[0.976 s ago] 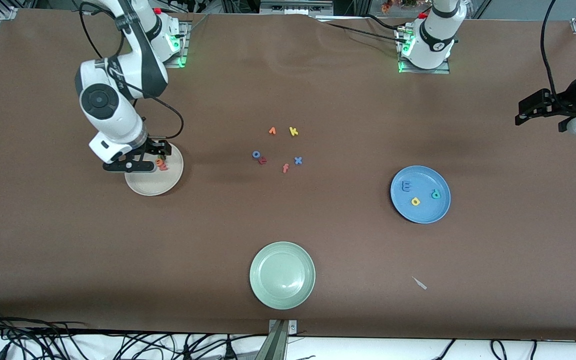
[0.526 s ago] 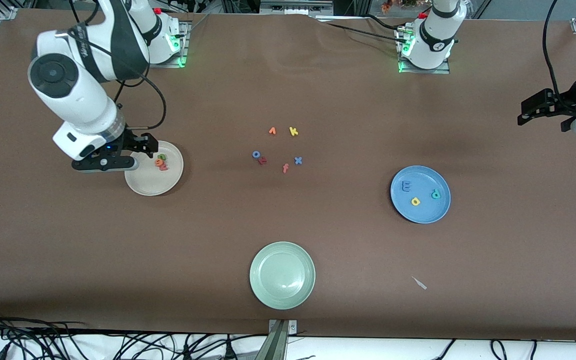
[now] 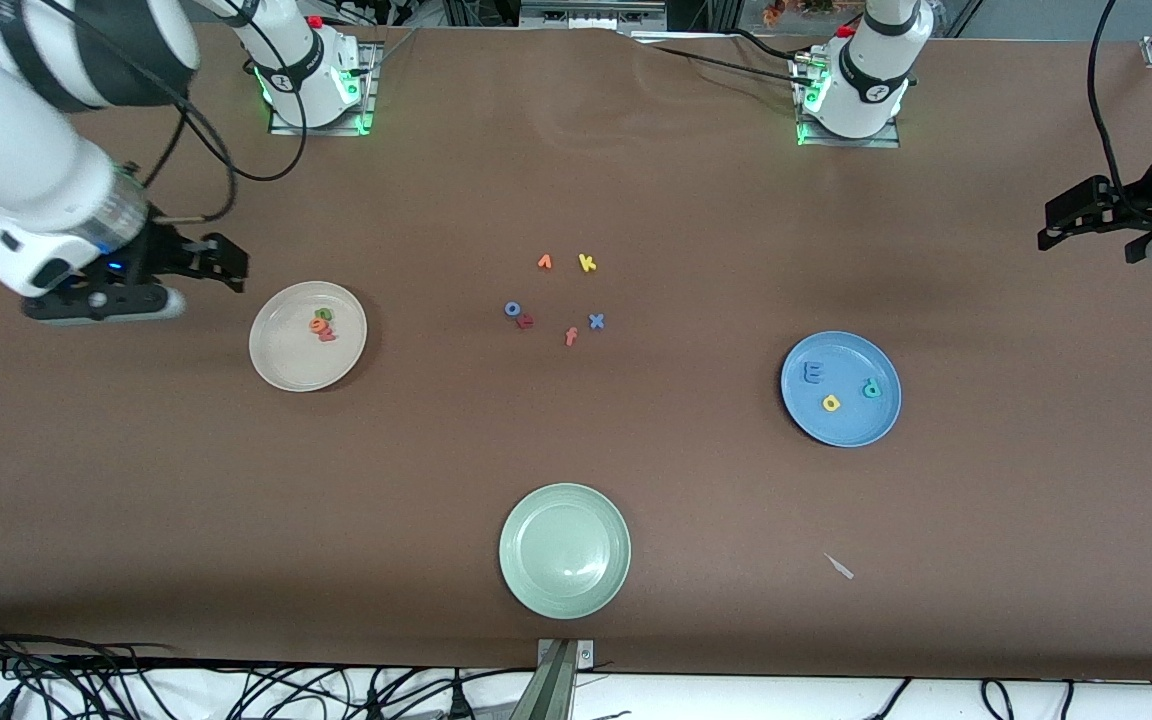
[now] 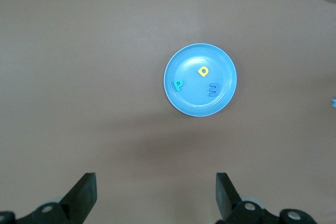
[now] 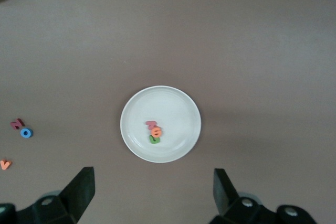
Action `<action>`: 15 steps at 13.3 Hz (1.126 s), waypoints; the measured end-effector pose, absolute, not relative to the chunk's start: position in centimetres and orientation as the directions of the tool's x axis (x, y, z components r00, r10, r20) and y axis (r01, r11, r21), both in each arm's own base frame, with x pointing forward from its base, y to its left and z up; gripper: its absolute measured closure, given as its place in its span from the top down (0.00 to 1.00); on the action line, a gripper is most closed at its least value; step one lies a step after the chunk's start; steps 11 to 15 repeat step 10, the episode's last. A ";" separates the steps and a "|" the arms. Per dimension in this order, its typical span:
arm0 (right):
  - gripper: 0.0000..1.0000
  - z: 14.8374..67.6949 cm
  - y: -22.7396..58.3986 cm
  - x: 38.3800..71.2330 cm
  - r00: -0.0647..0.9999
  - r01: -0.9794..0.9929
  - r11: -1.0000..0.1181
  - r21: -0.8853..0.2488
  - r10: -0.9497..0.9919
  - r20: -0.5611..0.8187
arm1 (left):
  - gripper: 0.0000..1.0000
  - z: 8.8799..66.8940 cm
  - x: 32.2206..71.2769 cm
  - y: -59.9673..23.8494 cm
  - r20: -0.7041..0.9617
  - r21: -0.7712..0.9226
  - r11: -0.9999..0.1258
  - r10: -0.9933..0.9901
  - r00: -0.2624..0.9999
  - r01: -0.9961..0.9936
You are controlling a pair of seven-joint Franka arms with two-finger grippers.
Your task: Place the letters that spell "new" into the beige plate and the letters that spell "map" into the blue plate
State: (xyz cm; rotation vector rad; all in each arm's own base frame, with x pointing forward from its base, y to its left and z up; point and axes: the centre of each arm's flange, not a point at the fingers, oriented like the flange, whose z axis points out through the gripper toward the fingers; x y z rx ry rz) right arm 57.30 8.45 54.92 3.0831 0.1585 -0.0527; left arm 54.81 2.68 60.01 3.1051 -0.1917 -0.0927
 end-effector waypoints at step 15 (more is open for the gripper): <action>1.00 56.7 7.5 56.9 0.991 0.127 -0.991 0.039 0.124 -0.058 | 1.00 60.0 54.8 2.5 -0.058 0.033 -0.992 -0.127 0.990 -0.126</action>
